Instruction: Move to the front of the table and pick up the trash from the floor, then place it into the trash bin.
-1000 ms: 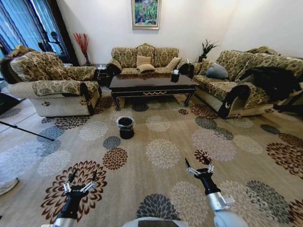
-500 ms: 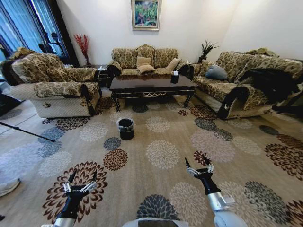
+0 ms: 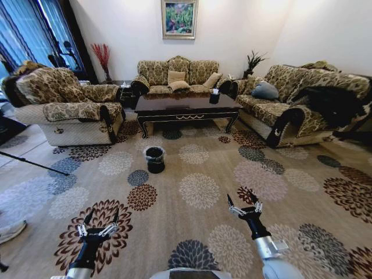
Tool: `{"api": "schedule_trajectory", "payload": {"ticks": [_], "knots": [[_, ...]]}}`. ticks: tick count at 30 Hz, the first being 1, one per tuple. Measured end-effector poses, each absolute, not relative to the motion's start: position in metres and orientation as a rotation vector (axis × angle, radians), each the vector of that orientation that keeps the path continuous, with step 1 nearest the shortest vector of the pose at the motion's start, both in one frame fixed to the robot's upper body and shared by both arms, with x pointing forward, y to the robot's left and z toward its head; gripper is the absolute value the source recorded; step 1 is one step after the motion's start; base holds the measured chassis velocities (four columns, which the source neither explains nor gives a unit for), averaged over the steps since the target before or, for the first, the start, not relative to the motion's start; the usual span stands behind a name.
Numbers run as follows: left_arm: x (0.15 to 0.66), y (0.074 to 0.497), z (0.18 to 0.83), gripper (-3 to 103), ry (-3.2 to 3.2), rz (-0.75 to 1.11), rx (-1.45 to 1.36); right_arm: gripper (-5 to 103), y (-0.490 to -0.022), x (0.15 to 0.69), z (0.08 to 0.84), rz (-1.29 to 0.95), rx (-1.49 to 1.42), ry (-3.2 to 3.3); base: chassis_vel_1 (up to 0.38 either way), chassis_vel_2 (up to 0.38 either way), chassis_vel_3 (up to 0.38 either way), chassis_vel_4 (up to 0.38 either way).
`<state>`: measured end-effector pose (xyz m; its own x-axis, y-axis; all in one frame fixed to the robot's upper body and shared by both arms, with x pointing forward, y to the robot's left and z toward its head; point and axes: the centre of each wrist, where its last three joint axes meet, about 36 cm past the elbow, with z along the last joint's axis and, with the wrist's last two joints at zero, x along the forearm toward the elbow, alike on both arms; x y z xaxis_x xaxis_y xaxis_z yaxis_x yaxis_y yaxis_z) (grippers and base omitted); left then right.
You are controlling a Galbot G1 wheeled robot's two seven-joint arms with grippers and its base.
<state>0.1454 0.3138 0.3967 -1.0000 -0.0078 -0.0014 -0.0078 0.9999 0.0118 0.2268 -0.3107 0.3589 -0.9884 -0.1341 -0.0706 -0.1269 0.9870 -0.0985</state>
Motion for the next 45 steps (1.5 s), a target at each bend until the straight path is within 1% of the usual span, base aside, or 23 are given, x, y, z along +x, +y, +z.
{"api": "schedule_trajectory", "payload": {"ticks": [45], "knots": [[0.1454,0.3138,0.3967,100,3.14,0.019,-0.012,100,-0.3107,0.2268,0.3589,-0.144,-0.201,3.055,0.0,0.0,0.0,0.0]]}}
